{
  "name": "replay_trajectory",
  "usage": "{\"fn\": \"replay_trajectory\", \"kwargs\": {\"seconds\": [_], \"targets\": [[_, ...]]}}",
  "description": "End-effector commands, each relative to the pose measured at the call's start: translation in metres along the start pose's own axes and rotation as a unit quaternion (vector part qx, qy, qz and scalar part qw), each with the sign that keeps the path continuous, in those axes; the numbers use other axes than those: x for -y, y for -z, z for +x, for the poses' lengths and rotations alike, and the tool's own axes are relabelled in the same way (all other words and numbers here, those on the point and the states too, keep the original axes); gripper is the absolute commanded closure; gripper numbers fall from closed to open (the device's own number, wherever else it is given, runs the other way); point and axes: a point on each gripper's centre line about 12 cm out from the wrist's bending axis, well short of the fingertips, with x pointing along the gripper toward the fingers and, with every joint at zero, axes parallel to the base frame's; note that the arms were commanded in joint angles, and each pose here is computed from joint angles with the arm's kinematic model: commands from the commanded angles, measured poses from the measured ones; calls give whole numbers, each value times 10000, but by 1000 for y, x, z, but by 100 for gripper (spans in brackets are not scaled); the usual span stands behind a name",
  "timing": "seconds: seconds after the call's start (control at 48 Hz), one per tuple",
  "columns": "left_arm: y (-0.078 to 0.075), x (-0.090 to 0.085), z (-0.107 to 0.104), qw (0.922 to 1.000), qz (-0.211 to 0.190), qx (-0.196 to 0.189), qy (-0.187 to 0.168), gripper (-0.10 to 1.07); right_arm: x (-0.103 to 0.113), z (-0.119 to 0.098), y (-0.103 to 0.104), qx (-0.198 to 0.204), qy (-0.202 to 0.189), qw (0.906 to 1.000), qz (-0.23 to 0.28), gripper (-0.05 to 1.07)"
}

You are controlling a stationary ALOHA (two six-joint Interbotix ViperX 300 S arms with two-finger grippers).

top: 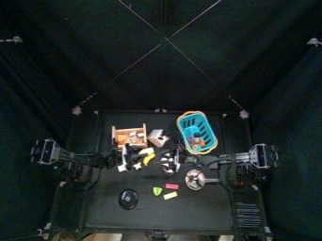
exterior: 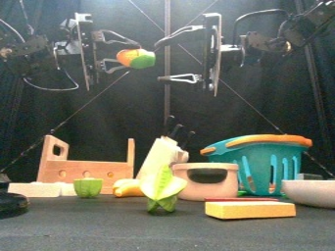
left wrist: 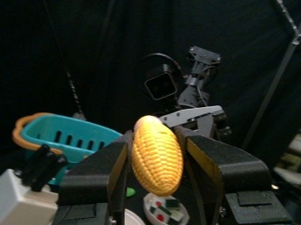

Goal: Remove corn

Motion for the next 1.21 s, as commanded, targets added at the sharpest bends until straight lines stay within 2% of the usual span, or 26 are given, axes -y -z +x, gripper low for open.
{"fn": "replay_trajectory", "kwargs": {"seconds": [0.0,0.083,0.312,0.729,1.188], "targets": [[-4,-5,2,9995,-308,36,37,35,-9,-1,-12,157,-145,9997,-68,4],[-4,-5,2,9988,-454,-25,154,35,-9,0,-13,173,-149,9997,-54,4],[-3,4,7,9981,-350,-120,494,35,-5,7,-23,328,-74,9994,22,4],[6,1,18,9981,-345,-194,470,35,2,22,-29,388,-22,9992,-31,4],[7,-2,17,9984,-342,-197,412,35,2,22,-28,363,-36,9993,-76,5]]}}
